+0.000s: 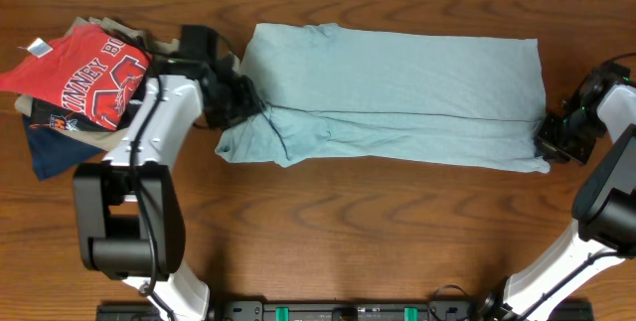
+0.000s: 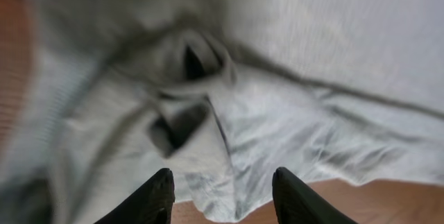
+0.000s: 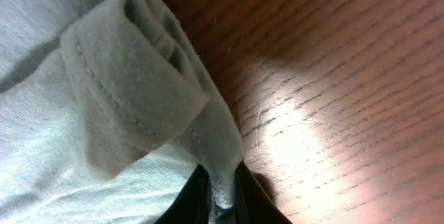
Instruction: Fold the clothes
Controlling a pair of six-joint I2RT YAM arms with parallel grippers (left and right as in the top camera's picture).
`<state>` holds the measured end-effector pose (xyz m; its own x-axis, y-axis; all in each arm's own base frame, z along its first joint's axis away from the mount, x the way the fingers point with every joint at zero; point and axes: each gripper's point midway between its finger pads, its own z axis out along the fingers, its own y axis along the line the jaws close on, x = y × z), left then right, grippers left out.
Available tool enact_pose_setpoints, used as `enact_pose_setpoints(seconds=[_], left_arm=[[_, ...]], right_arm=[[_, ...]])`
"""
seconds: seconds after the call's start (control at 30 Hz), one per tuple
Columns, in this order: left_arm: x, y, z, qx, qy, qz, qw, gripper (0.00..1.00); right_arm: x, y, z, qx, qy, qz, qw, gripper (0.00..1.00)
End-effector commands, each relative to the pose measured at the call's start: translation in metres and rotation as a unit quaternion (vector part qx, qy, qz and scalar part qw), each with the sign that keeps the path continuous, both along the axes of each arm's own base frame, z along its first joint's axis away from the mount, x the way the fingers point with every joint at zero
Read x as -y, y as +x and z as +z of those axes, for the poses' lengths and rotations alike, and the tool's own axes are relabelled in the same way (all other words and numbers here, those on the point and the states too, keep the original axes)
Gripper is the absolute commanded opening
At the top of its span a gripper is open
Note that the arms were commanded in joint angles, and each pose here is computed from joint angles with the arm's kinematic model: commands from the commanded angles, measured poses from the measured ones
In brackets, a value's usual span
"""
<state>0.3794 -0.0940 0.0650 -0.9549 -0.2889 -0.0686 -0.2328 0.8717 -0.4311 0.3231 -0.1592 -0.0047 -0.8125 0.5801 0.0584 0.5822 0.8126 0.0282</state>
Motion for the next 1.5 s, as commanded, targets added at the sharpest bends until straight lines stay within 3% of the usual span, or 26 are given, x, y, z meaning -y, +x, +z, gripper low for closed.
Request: enact_pose_setpoints(seconds=[0.0,0.17,0.37,0.53,0.87,0.9,1.0,1.03,1.33,1.47], left_arm=[[0.009,-0.01,-0.02,-0.016,0.017,-0.025,0.999,0.48],[0.004,-0.006,-0.031,-0.002,0.085,-0.033,0.996,0.48],[0.007,-0.002,-0.03,0.008,0.089,-0.037,0.995,0.48],[-0.009,-0.002,-0.034,0.008,0.135,-0.027,0.99,0.48],[-0.009,-0.005,-0.052,-0.015,0.138,-0.028,0.99,0.48],[-0.009,-0.005,-0.053,-0.017,0.139,-0.027,0.99,0.45],[-0.009,-0.005,-0.053,-0.017,0.138,-0.026,0.99,0.12],[-0.009,-0.004,-0.051,-0.014,0.138,-0.026,0.99,0.06],[0.008,0.029,0.019,0.078,0.06,-0.019,0.995,0.06],[-0.004,0.068,0.054,0.143,0.027,0.064,0.987,0.08]], right_arm=[[-0.005,-0.016,-0.015,-0.036,0.0,0.007,0.999,0.12],[-0.005,-0.016,-0.015,-0.036,0.0,0.007,0.999,0.12],[-0.005,-0.016,-0.015,-0.037,0.001,0.008,0.999,0.12],[-0.005,-0.016,-0.015,-0.036,0.0,0.008,0.999,0.12],[-0.005,-0.016,-0.015,-0.036,0.0,0.007,0.999,0.12],[-0.005,-0.016,-0.015,-0.036,0.0,0.007,0.999,0.12],[-0.005,-0.016,-0.015,-0.036,0.0,0.007,0.999,0.12],[-0.005,-0.016,-0.015,-0.036,0.0,0.007,0.999,0.12],[-0.005,-0.016,-0.015,-0.036,0.0,0.008,0.999,0.13],[-0.005,-0.016,-0.015,-0.035,0.0,0.008,0.999,0.12]])
